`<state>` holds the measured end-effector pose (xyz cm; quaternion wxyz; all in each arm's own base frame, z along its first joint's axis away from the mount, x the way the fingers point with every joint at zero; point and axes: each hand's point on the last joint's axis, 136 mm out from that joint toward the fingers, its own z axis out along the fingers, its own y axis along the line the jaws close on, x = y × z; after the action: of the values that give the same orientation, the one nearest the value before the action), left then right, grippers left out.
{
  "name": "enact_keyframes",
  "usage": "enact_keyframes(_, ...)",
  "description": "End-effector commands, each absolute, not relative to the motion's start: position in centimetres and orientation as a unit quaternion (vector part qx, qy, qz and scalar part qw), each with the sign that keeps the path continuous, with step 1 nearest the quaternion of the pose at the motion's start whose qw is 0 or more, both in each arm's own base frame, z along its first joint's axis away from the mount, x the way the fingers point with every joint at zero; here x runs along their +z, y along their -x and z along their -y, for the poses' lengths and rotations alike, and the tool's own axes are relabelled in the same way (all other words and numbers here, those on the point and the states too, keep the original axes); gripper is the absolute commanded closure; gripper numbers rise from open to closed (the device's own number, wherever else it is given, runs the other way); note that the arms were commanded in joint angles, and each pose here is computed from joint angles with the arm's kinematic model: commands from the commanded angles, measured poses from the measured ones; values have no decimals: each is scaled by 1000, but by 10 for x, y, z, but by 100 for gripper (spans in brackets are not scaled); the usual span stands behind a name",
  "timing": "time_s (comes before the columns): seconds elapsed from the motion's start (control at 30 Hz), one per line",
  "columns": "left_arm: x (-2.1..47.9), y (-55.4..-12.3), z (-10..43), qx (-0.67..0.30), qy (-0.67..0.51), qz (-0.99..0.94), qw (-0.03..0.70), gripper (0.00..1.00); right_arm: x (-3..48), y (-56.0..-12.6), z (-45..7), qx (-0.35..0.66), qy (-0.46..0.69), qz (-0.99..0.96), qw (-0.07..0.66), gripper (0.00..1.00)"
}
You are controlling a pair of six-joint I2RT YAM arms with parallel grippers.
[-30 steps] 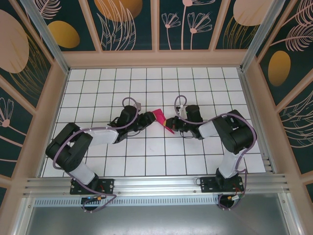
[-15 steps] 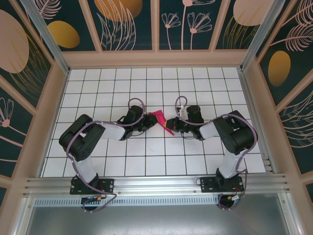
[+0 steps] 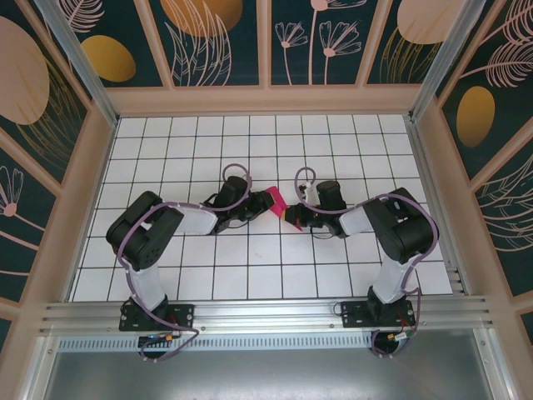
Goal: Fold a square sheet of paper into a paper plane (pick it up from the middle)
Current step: Fold the wing for the fifth time at the center of the table.
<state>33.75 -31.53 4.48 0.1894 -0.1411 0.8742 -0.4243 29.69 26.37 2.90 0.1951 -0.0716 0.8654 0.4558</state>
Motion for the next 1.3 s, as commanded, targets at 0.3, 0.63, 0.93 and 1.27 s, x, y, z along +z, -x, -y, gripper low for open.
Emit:
enact_keyframes(0.3,53,-326,317,-423,224,-869,127,38,42,-299,-277,404,151,-867,249,97)
enact_keyframes(0.63,45,-325,312,-404,258,-870,112,49,56,-284,-292,359,233,-850,306,96)
enact_keyframes(0.93,53,-324,309,-400,265,-870,113,68,56,-285,-282,304,260,-849,346,90)
enact_keyframes(1.27,54,-323,308,-401,269,-869,112,74,49,-280,-288,277,280,-851,348,77)
